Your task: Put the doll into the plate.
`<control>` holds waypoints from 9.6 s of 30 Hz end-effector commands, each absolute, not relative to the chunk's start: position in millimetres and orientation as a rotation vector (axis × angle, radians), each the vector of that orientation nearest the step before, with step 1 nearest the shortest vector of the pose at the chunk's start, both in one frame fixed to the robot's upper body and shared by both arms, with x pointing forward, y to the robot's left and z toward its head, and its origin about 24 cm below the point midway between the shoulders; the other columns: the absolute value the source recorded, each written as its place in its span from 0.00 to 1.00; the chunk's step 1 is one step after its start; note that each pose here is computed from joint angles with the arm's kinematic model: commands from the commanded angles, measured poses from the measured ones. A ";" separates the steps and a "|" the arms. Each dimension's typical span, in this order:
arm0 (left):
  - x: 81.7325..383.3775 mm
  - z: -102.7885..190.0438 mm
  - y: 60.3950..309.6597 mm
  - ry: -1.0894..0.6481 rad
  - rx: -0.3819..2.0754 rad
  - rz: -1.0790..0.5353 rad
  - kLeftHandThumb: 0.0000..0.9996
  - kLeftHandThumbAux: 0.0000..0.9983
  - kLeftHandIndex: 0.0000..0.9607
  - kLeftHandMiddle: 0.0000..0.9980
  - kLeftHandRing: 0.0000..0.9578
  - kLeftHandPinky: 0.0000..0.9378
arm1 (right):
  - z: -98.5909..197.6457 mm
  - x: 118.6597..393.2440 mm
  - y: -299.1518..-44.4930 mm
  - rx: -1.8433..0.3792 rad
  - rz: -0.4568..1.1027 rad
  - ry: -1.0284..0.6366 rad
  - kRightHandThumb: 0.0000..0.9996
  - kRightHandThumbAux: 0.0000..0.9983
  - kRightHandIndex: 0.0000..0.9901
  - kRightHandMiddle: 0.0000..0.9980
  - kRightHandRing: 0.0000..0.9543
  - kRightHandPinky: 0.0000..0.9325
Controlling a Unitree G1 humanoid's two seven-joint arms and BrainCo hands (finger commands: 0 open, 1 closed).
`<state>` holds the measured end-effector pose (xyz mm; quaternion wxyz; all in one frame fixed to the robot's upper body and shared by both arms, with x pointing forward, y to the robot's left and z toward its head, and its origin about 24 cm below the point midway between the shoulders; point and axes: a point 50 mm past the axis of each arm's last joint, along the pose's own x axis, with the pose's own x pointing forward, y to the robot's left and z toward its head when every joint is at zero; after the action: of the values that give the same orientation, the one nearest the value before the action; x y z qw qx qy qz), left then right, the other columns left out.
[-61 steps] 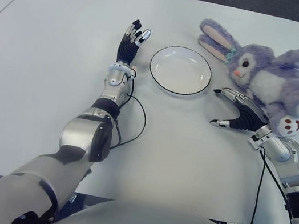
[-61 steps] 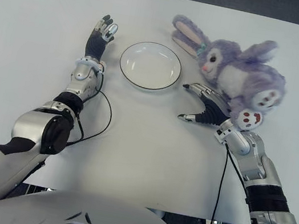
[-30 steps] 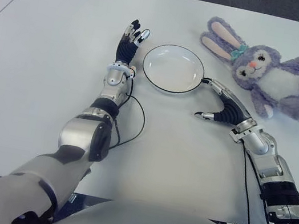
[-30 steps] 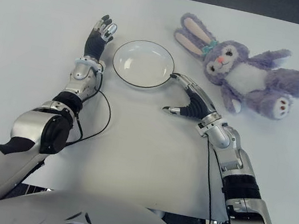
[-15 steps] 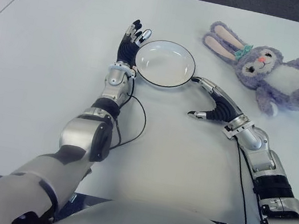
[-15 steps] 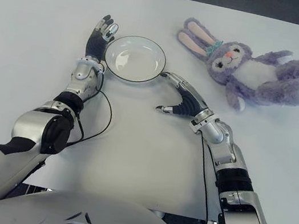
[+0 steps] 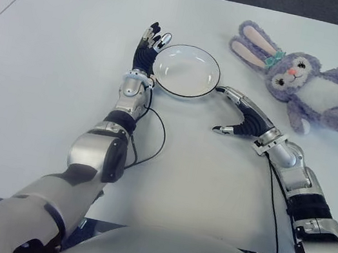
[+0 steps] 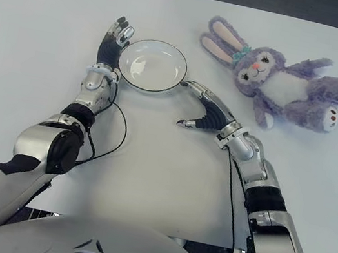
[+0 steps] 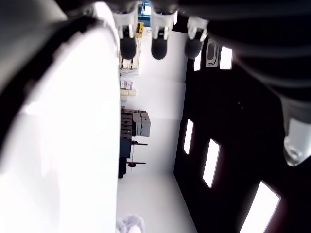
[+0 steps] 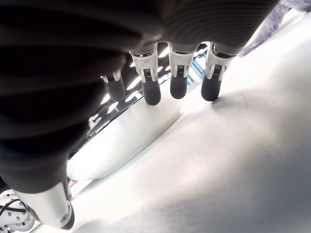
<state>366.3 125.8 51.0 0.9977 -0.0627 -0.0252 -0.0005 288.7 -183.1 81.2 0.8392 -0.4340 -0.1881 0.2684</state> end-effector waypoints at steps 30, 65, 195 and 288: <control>280.8 -73.4 121.0 0.509 -0.160 0.034 0.00 0.48 0.00 0.00 0.00 0.00 | 241.7 352.7 -190.6 -0.769 -0.131 -0.926 0.08 0.54 0.04 0.00 0.00 0.01; 280.2 -73.7 118.0 0.511 -0.150 0.025 0.00 0.48 0.00 0.00 0.00 0.01 | 290.7 365.0 -278.1 -1.002 -0.315 -0.705 0.14 0.59 0.09 0.00 0.00 0.01; 283.5 -71.8 123.4 0.512 -0.092 0.012 0.00 0.46 0.00 0.00 0.00 0.00 | 151.6 360.4 -302.1 -1.426 -0.041 -0.145 0.40 0.60 0.05 0.00 0.00 0.00; 281.6 -73.6 126.1 0.520 -0.063 0.010 0.00 0.46 0.00 0.00 0.00 0.00 | 163.8 323.6 -249.5 -1.479 0.309 -0.418 0.00 0.44 0.00 0.00 0.03 0.00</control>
<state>368.0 120.4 54.0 0.9991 -0.0237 -0.0268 -0.0213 330.6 -249.8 188.9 0.7105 -0.6601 -0.2204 0.1041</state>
